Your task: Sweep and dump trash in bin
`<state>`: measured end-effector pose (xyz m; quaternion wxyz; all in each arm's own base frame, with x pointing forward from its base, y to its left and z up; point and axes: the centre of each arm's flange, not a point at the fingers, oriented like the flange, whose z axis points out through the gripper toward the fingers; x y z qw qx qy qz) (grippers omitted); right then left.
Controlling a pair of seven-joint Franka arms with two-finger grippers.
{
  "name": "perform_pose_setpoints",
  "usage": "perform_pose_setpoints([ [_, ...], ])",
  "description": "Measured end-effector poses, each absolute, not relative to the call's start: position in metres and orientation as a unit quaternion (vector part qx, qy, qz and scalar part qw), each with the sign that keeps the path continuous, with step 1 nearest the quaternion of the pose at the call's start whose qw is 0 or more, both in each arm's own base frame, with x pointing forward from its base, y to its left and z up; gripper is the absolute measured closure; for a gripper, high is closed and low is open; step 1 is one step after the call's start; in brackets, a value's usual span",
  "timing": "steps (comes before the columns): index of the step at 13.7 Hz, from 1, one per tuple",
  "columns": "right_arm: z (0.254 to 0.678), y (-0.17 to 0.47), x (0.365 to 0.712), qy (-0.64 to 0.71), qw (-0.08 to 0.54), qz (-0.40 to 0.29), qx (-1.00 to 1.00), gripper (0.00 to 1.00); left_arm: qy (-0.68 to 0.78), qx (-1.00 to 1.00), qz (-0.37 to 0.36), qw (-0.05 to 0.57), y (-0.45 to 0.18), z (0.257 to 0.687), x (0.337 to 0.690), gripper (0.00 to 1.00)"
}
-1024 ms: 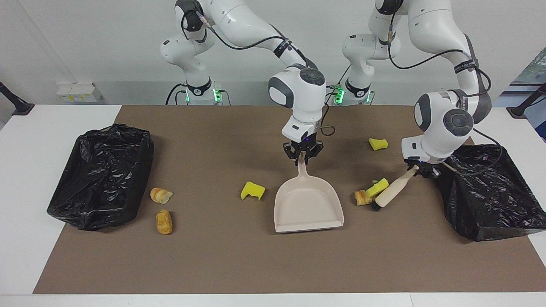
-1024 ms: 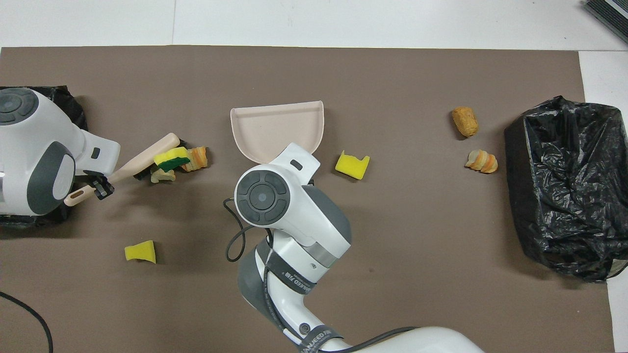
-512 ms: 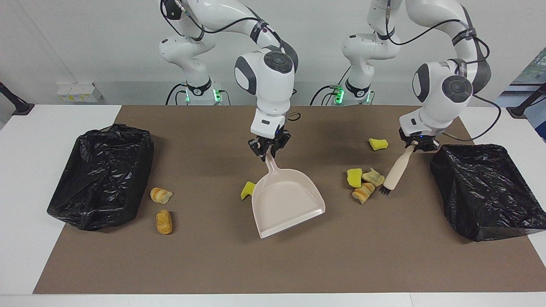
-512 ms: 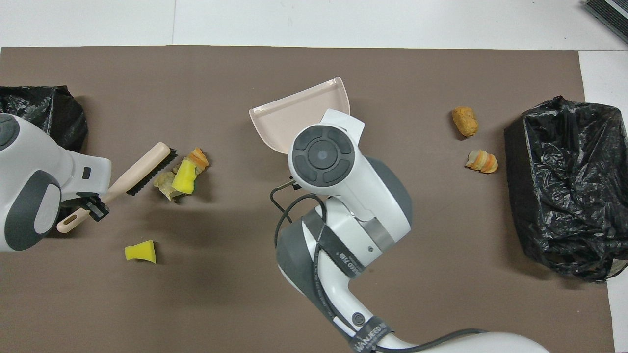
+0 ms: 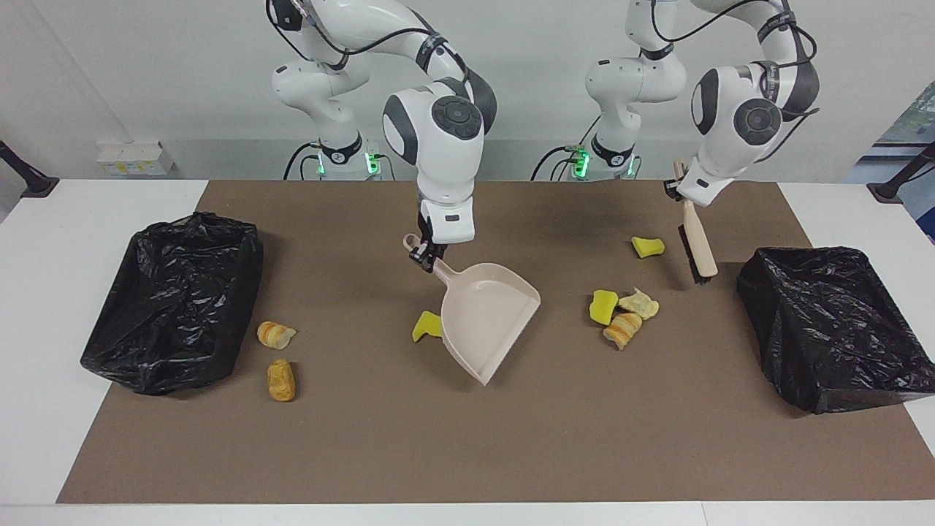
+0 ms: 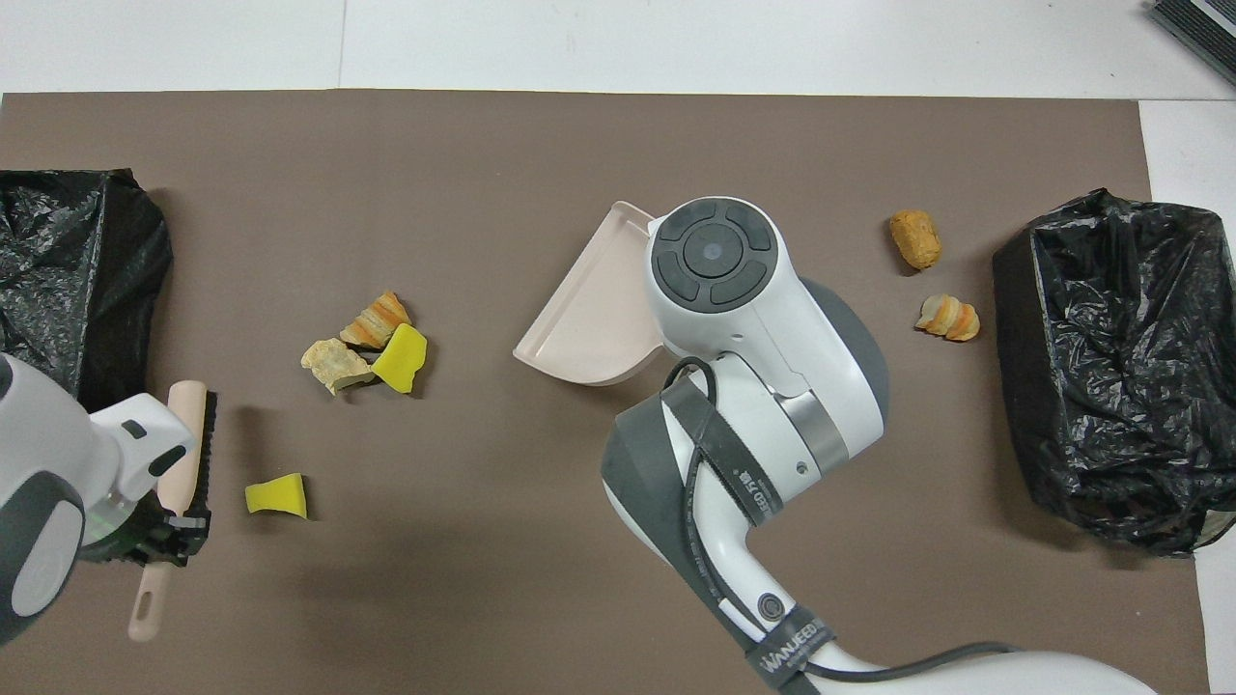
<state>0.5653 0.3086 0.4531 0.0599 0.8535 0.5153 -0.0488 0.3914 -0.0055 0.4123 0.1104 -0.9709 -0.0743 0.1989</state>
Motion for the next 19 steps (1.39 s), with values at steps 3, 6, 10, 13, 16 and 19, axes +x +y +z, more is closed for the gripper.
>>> perform_pose_setpoints([
  [3, 0.444, 0.291, 0.569, 0.588, 0.053, -0.066, 0.805, 0.67, -0.185, -0.95, 0.203, 0.147, -0.027, 0.401, 0.353, 0.73],
  [6, 0.434, 0.281, 0.561, 0.608, 0.049, -0.083, 0.788, 0.67, -0.27, -0.932, 0.203, 0.131, -0.065, 0.383, 0.341, 0.73],
  [10, 0.423, 0.272, 0.547, 0.615, 0.052, -0.099, 0.781, 0.67, -0.325, -0.925, 0.166, 0.105, -0.101, 0.35, 0.361, 0.73],
  [13, 0.416, 0.272, 0.545, 0.627, 0.055, -0.087, 0.772, 0.67, -0.33, -0.928, 0.146, 0.089, -0.112, 0.345, 0.399, 0.73],
  [16, 0.412, 0.27, 0.544, 0.642, 0.056, -0.077, 0.761, 0.67, -0.288, -0.946, 0.128, 0.071, -0.127, 0.348, 0.453, 0.73],
  [19, 0.408, 0.268, 0.548, 0.69, 0.056, -0.062, 0.719, 0.67, -0.174, -0.978, 0.11, 0.044, -0.134, 0.347, 0.48, 0.73],
])
